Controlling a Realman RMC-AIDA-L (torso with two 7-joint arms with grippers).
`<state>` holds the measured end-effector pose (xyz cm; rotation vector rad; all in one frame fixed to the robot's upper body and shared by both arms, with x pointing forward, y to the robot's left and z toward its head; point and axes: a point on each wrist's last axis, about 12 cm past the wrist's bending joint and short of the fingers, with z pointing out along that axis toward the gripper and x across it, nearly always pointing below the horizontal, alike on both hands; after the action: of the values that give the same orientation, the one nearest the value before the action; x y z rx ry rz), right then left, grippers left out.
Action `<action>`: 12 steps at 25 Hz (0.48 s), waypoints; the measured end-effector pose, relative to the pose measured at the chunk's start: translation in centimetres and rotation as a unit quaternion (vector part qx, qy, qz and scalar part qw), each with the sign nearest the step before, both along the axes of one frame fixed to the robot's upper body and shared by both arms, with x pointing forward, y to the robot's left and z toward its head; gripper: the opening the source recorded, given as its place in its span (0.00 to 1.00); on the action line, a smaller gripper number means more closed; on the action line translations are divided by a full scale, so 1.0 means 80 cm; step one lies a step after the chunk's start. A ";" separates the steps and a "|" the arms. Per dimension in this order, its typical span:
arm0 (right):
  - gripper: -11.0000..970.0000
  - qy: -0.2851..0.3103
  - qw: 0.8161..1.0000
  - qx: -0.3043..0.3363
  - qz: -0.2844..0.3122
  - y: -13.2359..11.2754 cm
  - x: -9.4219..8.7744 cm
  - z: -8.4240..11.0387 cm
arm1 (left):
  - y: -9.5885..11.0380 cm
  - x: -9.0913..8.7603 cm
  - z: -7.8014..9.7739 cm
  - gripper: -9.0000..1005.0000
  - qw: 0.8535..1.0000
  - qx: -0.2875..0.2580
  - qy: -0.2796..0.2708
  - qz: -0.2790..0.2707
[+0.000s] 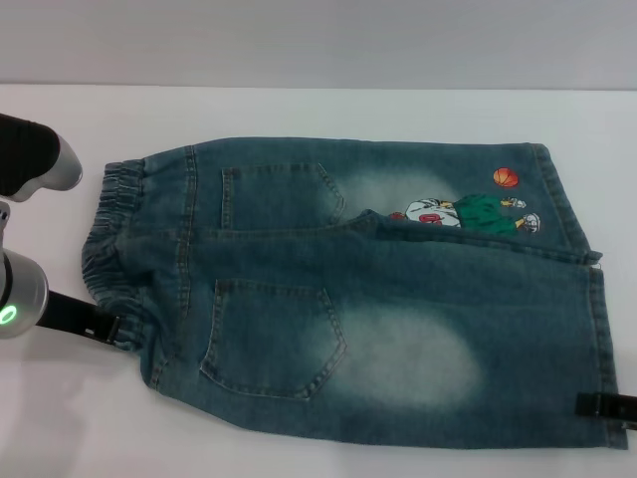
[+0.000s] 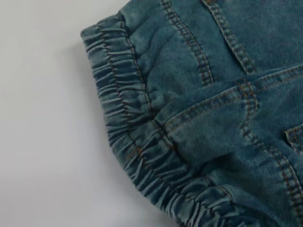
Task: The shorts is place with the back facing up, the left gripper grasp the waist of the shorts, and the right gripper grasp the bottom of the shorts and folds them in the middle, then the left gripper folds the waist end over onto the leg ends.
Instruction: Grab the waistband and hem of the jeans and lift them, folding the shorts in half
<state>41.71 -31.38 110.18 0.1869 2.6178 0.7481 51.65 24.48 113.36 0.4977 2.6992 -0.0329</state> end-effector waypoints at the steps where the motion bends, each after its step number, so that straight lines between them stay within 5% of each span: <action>1: 0.76 0.000 1.000 0.000 0.001 0.001 0.001 0.000 | 0.000 0.000 0.000 0.06 1.000 0.000 0.000 0.000; 12: 0.76 0.011 1.000 -0.013 -0.014 -0.007 -0.008 0.000 | -0.001 0.001 0.001 0.06 1.000 -0.002 -0.003 0.000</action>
<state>41.10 -31.93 110.17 0.2234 2.6382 0.7053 51.73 24.37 113.48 0.4950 2.6928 -0.0360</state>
